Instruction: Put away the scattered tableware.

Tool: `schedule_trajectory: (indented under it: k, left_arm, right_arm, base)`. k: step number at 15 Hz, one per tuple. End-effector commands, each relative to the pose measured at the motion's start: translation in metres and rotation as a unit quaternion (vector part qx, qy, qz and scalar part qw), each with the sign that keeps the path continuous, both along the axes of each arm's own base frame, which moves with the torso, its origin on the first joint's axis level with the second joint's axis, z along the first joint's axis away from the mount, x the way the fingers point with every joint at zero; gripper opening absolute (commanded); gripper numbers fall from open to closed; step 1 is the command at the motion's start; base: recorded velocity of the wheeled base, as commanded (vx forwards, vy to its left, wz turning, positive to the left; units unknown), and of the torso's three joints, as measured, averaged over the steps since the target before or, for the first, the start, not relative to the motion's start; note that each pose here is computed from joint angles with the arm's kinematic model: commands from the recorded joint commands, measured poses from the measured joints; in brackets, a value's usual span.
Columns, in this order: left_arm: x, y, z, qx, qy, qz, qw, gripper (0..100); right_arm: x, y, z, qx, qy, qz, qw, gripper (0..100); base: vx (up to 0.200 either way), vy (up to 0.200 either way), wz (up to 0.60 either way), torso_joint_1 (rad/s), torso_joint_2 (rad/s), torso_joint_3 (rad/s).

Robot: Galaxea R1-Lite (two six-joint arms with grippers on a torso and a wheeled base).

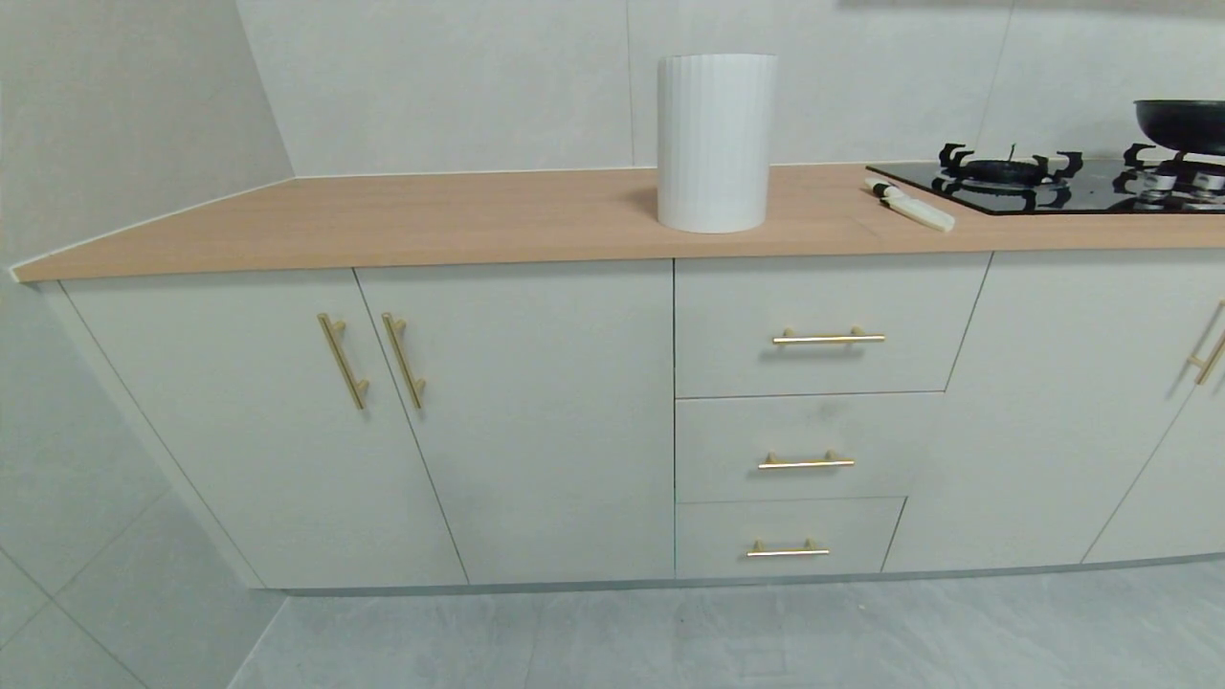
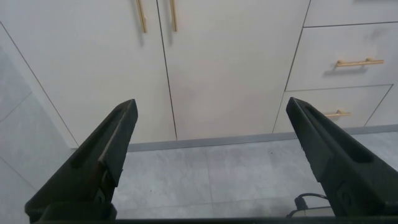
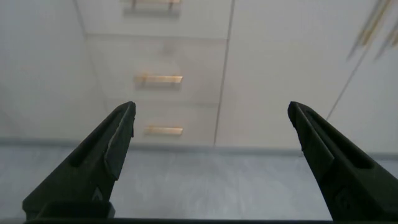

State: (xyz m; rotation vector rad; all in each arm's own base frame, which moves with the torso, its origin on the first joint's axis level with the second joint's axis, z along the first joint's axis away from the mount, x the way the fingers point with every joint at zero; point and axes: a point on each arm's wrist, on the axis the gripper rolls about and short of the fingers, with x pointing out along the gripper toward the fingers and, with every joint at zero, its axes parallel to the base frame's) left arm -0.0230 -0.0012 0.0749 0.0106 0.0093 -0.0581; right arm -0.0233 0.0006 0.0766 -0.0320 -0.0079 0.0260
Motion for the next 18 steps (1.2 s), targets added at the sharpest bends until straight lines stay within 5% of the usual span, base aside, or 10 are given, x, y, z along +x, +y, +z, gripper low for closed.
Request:
schedule_trajectory:
  k: [1,18]
  left_arm:
    - [0.0001,0.0,-0.0001,0.0,0.0,0.0,1.0,100]
    - [0.0001,0.0,-0.0003,0.001,0.0,0.0,1.0,100]
  right_arm:
    - [0.0003,0.0,-0.0008,0.006,0.005,-0.001,1.0,100]
    - [0.0004,-0.0001,-0.0009,0.013,0.004,-0.003,1.0,100]
  base:
    - [0.0,0.0,0.0,0.0,0.0,0.0]
    - [0.024,0.0,0.0,0.001,0.0,0.001]
